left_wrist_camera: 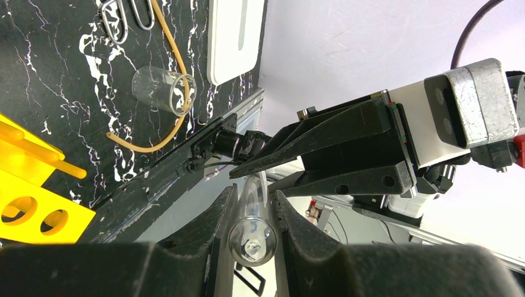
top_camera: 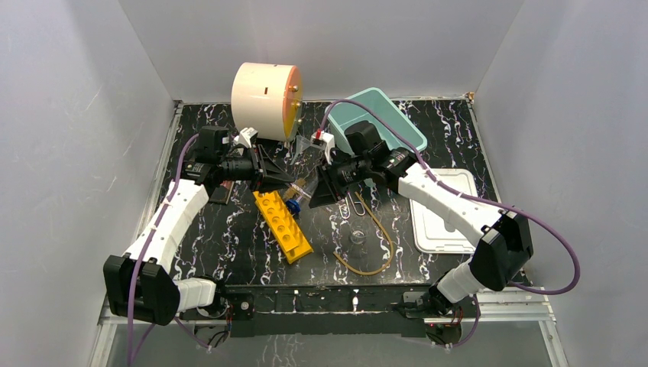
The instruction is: Organize the chemistry lab equipment
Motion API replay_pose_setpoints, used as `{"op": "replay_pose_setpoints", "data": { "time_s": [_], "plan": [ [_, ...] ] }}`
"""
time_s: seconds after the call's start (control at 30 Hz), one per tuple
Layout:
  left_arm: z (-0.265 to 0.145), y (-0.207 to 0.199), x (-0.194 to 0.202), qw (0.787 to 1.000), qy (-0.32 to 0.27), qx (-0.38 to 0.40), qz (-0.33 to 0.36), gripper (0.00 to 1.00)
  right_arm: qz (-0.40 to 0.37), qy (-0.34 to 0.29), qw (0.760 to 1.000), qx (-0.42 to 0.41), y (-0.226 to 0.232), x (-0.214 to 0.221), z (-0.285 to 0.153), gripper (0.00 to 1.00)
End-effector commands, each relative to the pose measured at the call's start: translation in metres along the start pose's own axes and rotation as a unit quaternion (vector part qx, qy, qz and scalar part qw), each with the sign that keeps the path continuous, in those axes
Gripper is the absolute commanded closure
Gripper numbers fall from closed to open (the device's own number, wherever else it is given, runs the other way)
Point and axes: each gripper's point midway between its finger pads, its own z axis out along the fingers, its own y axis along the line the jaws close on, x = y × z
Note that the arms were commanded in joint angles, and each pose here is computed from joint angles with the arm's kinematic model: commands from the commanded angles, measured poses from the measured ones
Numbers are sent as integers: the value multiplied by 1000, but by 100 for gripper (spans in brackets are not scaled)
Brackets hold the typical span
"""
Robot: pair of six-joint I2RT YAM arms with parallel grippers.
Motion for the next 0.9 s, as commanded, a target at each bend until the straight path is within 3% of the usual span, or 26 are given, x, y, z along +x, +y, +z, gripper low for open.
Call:
{"op": "replay_pose_setpoints", "data": {
  "time_s": [0.0, 0.07, 0.23, 0.57, 0.73, 0.87],
  "plan": [
    [-8, -12, 13, 1000, 16, 21, 13, 93, -36, -24, 999, -19, 13, -21, -7, 75],
    [-8, -14, 13, 1000, 13, 21, 15, 93, -31, -25, 999, -13, 11, -22, -7, 61],
    [-10, -18, 7, 999, -5, 18, 27, 93, -16, -39, 999, -9, 14, -30, -9, 42],
    [-18, -43, -12, 993, -70, 36, 89, 93, 21, -150, 988, 37, 14, -78, -42, 17],
    [-27, -59, -23, 984, -114, 38, 133, 93, 109, -241, 958, 112, 0, -112, -76, 11],
    [-40, -70, -42, 967, -180, 13, 177, 92, 240, -309, 904, 174, -19, -124, -105, 12]
  ]
}}
